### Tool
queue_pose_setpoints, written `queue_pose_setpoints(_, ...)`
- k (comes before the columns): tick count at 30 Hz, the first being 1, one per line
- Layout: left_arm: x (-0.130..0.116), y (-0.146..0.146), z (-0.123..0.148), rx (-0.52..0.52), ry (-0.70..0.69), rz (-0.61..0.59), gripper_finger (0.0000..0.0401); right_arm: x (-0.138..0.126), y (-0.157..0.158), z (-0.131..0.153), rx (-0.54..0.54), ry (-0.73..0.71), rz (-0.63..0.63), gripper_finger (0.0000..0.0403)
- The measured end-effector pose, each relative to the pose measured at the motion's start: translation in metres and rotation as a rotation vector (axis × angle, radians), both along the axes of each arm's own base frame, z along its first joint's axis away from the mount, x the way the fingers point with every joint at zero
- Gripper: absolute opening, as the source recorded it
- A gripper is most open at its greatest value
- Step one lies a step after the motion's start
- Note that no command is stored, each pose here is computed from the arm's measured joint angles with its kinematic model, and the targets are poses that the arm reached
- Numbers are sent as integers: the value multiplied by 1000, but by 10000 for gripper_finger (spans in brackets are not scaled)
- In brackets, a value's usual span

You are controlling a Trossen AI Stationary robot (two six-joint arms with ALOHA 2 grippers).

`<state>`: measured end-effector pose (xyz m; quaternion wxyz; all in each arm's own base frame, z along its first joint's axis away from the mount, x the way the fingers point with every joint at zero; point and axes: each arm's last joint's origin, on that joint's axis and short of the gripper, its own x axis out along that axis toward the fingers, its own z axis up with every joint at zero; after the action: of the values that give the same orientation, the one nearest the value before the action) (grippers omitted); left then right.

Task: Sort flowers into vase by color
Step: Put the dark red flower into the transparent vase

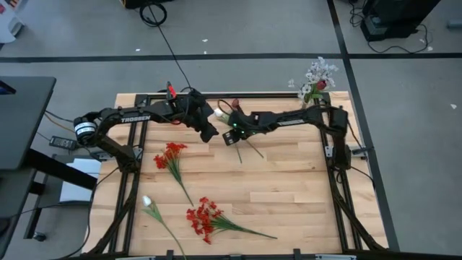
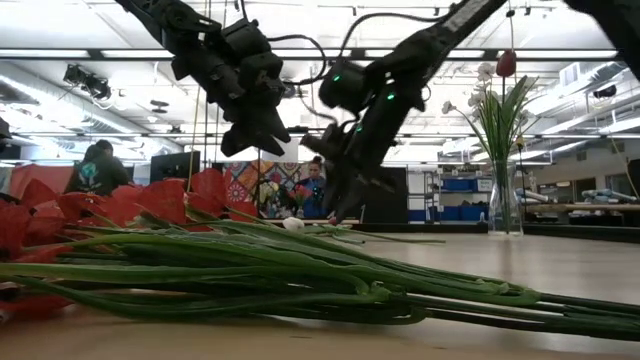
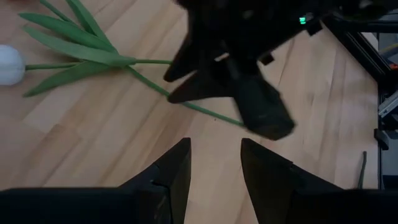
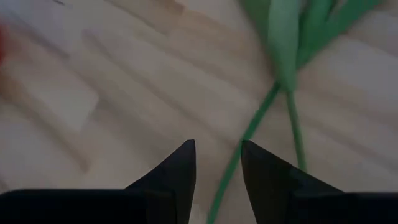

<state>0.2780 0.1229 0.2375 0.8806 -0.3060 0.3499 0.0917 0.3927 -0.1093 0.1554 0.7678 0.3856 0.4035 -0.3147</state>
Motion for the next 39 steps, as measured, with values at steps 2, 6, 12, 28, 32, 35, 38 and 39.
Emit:
queue_pose_setpoints(2,-1,0,-1,-6,8,2,144,5,-5,-2,-14,54,-12,136)
queue_pose_setpoints(6,-2,-1,-2,-15,26,1,144,13,-14,-5,-40,90,-33,136)
queue_pose_setpoints(12,-5,-3,-5,-36,72,0,144,14,-29,-22,16,113,-69,136)
queue_pose_setpoints(28,-7,-4,-6,-13,91,-34,144,8,-35,-27,16,180,3,11)
queue_pose_setpoints(32,-8,-5,-7,-24,103,-47,144,2,-32,-14,162,138,26,5)
queue_pose_setpoints(35,-9,-6,-8,-38,110,-85,144,-1,-23,13,277,44,63,4)
queue_pose_setpoints(38,-10,-9,-8,-49,95,-152,144,-6,-21,40,451,-74,180,3)
queue_pose_setpoints(39,-12,-10,-7,-57,89,-181,144,-9,-21,44,511,-102,232,3)
